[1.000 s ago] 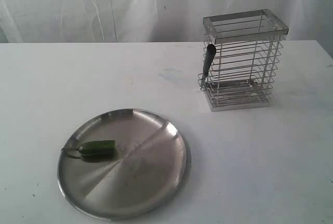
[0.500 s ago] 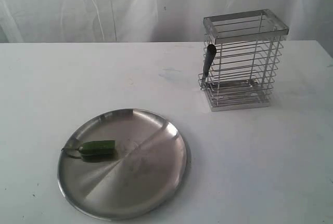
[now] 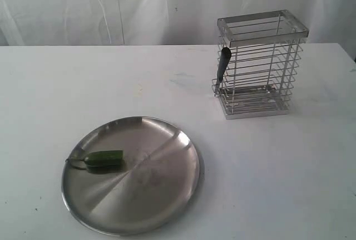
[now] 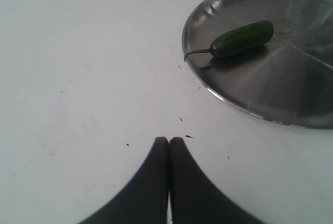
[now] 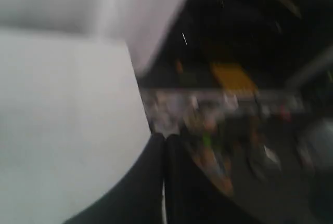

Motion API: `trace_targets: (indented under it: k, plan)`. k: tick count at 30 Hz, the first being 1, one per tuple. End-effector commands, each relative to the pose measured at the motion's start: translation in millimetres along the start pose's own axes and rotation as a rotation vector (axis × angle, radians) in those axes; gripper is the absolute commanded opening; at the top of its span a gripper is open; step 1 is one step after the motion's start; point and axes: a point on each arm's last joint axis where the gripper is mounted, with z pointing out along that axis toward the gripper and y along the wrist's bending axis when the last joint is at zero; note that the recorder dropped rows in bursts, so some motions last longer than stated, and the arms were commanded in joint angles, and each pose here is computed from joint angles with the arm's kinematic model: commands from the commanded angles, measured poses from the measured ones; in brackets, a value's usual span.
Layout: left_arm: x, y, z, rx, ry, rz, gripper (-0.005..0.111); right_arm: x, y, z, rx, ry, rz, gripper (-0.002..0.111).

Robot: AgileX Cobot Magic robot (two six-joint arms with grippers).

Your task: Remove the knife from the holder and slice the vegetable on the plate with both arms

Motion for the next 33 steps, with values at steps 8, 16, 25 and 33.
trace_targets:
  k: [8, 16, 25, 33]
  plan:
    - [1.4, -0.7, 0.1, 0.007, 0.007, -0.007, 0.0, 16.6, 71.8, -38.2, -0.761, 0.432, 0.01, 0.0]
    - [1.4, -0.7, 0.1, 0.007, 0.007, -0.007, 0.0, -4.0, 132.9, -66.3, -0.986, 0.46, -0.187, 0.0]
    - [1.4, -0.7, 0.1, 0.007, 0.007, -0.007, 0.0, 8.3, 189.2, -84.8, -1.03, 0.636, -0.345, 0.0]
    - [1.4, -0.7, 0.1, 0.007, 0.007, -0.007, 0.0, -22.1, 219.2, -103.3, -0.997, 0.614, -0.494, 0.0]
